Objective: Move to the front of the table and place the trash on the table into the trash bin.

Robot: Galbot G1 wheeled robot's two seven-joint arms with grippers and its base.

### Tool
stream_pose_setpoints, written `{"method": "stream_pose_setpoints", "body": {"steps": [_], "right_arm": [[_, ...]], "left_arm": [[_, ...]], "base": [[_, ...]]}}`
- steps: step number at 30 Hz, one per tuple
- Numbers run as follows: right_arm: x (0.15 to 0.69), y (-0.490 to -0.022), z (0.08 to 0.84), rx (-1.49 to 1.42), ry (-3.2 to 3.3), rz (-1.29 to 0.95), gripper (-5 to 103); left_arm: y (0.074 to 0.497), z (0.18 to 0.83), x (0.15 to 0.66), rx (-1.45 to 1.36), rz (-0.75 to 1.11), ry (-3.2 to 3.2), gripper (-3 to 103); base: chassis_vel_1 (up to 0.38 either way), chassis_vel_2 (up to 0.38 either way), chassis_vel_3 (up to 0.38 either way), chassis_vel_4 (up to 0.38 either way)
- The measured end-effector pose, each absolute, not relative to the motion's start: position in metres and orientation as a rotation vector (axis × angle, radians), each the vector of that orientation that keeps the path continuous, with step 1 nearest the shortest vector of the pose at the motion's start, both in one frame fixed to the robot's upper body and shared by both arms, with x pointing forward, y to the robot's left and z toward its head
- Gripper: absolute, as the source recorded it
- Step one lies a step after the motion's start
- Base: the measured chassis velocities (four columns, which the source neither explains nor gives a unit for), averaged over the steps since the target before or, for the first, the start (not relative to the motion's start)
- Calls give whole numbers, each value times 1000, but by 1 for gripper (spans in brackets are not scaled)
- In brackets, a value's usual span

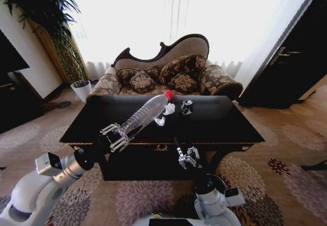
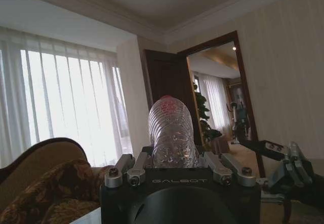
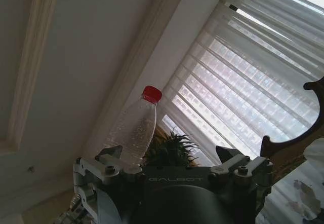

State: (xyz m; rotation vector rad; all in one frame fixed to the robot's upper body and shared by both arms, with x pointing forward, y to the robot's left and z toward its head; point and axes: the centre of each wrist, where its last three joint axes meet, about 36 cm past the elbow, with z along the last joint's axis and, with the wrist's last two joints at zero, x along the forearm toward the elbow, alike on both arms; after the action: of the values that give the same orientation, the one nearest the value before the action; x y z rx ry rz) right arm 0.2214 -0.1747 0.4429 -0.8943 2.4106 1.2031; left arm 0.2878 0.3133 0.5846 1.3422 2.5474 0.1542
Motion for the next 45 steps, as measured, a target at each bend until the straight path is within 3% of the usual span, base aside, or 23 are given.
{"method": "stream_pose_setpoints", "body": {"steps": [13,45], "right_arm": [[215,-152,441,-983,2291,1363,100],[213,-137,434,-1063,2260,1328,100]], "left_arm": [[307,591,296,1559,270,2475,36],[296,566,329,1745,349,2450,32]], "base": [[0,0,0,0],[0,0,0,0]]}}
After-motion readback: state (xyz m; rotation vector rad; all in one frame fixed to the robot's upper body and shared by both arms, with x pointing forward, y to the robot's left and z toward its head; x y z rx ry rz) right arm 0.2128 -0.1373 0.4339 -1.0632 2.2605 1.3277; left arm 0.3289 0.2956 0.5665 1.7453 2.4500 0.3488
